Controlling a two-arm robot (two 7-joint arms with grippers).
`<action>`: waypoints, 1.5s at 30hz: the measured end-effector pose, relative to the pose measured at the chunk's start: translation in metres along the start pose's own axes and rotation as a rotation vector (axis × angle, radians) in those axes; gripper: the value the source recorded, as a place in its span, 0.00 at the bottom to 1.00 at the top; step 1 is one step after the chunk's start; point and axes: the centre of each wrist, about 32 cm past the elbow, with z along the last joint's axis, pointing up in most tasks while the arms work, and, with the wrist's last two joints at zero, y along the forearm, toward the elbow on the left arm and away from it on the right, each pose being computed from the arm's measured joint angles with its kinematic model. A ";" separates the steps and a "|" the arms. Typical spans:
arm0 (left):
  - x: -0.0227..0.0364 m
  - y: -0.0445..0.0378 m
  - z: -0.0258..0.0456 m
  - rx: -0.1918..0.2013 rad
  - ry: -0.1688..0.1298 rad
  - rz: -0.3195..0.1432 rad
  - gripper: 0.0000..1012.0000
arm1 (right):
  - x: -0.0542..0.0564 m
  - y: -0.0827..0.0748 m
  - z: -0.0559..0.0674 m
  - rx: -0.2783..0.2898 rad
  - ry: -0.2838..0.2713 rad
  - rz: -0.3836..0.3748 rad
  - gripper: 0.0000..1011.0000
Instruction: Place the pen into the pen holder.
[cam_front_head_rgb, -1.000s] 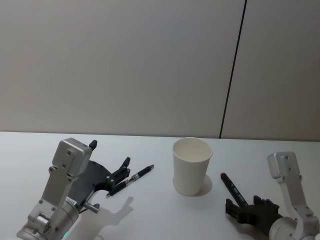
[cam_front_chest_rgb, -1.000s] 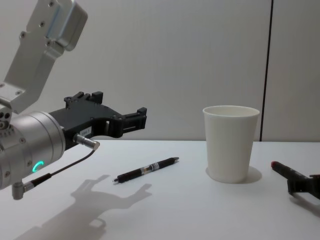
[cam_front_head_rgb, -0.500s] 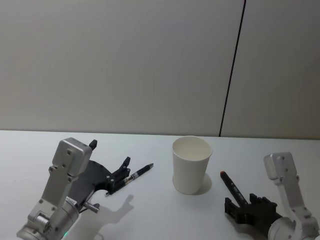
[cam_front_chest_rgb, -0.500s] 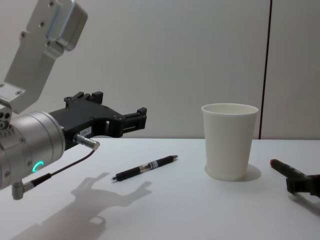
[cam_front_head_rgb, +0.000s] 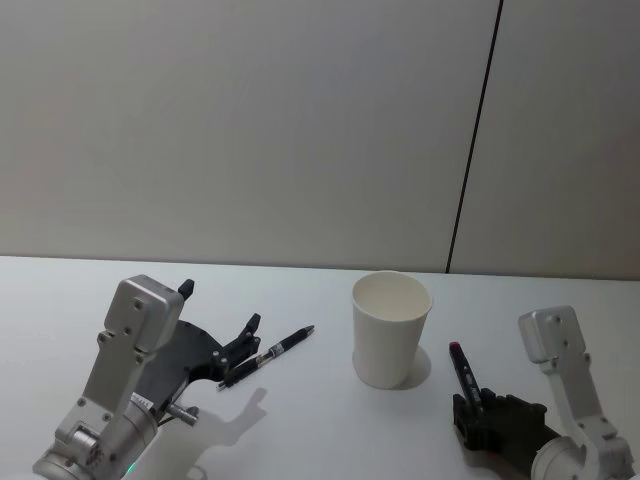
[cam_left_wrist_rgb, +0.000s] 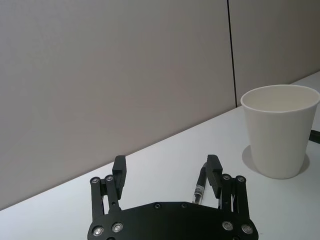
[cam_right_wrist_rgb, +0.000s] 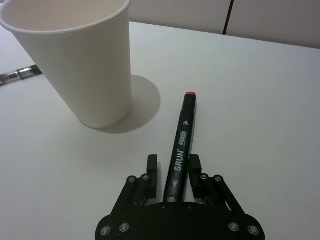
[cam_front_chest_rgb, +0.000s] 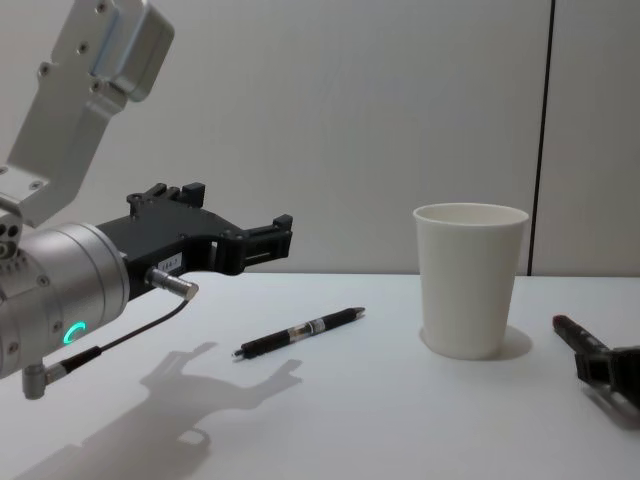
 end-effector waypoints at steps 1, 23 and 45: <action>0.0000 0.0000 0.0000 0.000 0.000 0.000 0.99 | 0.000 0.000 0.000 0.001 -0.002 0.000 0.35; 0.0000 0.0000 0.0000 0.000 0.000 0.000 0.99 | 0.002 0.000 0.002 0.021 -0.013 -0.002 0.19; 0.0000 0.0000 0.0000 0.000 0.000 0.000 0.99 | 0.025 0.010 0.004 0.284 0.029 0.074 0.19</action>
